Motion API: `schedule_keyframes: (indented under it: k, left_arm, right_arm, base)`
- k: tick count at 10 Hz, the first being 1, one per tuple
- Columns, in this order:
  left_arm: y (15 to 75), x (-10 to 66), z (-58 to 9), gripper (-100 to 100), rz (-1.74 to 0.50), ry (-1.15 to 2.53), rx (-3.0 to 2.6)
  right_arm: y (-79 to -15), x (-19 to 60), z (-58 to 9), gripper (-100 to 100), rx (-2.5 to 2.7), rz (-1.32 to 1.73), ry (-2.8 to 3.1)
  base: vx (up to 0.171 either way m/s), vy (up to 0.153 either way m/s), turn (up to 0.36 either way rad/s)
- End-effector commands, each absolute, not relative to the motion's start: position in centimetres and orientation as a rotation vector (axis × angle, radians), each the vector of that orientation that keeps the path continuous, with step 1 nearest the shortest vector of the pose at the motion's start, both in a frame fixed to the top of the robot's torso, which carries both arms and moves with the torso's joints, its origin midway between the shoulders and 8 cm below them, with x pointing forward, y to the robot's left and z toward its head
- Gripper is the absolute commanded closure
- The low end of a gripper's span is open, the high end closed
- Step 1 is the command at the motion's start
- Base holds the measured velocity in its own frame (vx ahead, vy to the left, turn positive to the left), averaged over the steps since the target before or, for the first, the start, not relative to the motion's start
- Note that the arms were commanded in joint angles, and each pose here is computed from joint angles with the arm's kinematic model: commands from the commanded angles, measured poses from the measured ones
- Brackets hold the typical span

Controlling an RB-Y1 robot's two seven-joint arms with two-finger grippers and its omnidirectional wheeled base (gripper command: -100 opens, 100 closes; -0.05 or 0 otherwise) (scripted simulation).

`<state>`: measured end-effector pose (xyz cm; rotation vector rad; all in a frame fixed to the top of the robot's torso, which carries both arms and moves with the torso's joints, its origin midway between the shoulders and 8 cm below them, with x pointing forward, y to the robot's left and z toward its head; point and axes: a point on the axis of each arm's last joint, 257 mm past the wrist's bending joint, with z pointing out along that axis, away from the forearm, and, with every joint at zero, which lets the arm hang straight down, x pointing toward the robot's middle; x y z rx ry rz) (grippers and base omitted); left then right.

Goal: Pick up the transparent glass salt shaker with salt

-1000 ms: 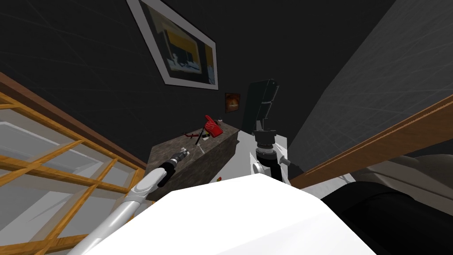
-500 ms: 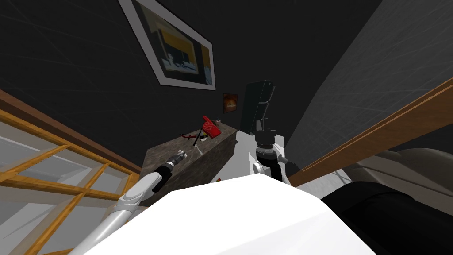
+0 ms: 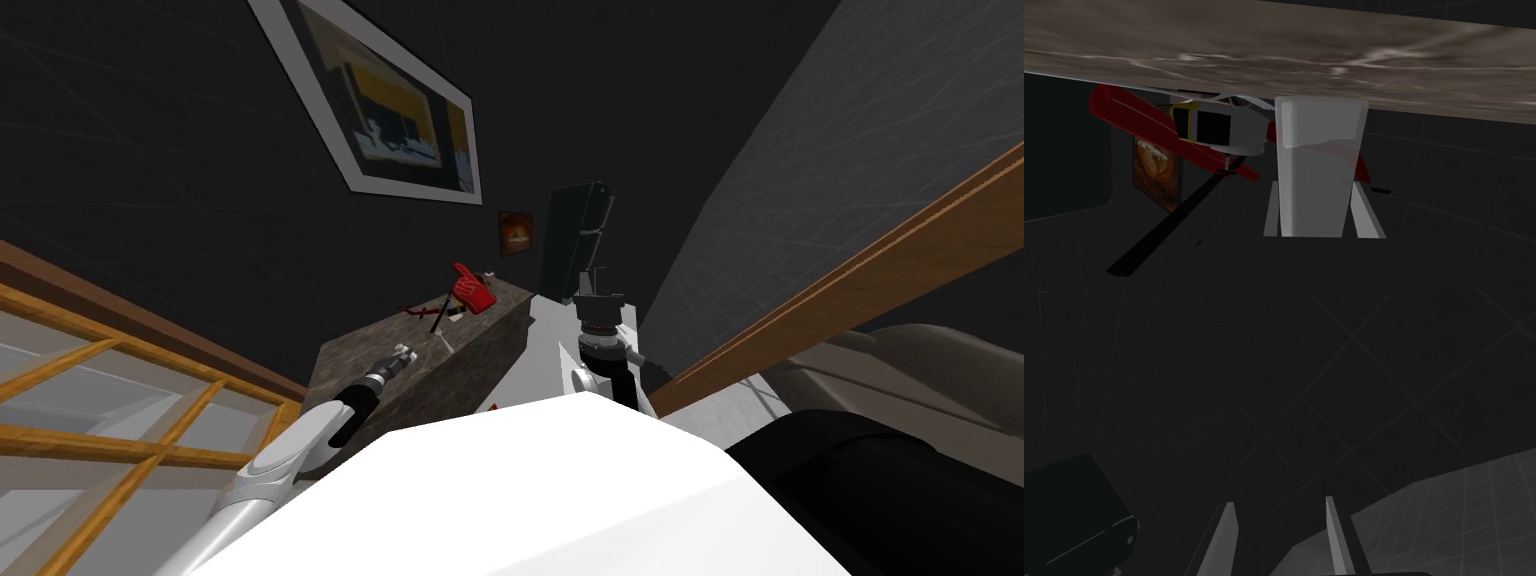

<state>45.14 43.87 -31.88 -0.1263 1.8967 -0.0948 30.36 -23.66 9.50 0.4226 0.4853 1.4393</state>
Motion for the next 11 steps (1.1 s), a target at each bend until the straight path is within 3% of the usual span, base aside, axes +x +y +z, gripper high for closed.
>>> schedule_keyframes:
  k: [1,11]
  left_arm:
    - [44.0,44.9,-32.0,100,-0.098,1.895,-0.133]
    - [47.5,40.1,-31.9,100,-0.041,1.896,-0.172]
  right_arm:
    - [-23.7,30.4,9.5,0,0.423,1.439,0.485]
    - [-23.7,30.4,9.5,0,0.423,1.439,0.485]
  base:
    - [0.005,-0.006,-0.002]
    - [0.008,-0.008,-0.059]
